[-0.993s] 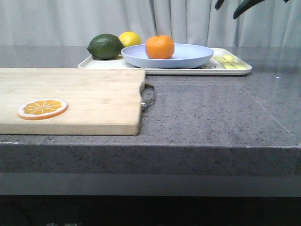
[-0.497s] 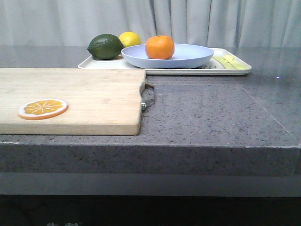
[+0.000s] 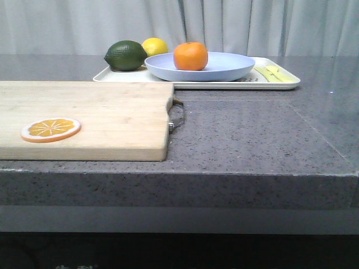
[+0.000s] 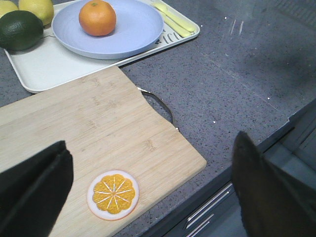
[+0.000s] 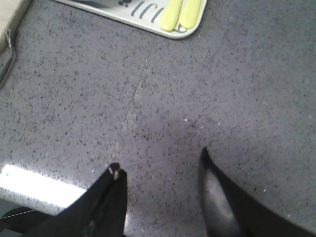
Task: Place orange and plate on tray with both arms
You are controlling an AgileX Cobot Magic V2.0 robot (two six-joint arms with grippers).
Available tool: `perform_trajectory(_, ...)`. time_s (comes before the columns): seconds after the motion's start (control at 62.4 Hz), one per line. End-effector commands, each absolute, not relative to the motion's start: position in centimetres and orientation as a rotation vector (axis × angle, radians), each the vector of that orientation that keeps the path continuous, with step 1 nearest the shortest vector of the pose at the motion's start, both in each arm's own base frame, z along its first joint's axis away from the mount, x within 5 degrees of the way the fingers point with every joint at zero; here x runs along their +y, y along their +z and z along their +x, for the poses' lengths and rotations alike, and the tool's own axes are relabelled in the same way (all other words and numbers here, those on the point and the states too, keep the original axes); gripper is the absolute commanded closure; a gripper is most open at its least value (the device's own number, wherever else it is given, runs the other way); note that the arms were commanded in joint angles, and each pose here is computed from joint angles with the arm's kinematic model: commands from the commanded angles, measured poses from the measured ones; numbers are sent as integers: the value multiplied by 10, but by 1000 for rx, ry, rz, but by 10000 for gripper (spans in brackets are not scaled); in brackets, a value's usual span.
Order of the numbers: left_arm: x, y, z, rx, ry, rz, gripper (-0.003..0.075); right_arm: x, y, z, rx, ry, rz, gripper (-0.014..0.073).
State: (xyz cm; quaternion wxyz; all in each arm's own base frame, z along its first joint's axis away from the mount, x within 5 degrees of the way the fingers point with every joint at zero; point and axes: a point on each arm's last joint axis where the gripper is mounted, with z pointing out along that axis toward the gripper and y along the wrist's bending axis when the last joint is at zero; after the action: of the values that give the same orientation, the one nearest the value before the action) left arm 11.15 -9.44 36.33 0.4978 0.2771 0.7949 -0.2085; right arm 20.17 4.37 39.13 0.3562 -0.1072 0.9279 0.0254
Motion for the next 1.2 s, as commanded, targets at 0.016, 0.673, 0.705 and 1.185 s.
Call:
perform_trajectory(0.016,-94,379,112,1834,-538,620,101,37,396,171,2233,102,-259,237)
perform_trajectory(0.673,-94,379,112,1834,-538,620,101,16,372,72,1932,151,-202,237)
perform_trajectory(0.705,-94,379,112,1834,-538,620,101,16,372,72,1932,151,-202,237)
perform_trajectory(1.185,-94,379,112,1834,-538,620,616,16,365,73,1956,149,-204,669)
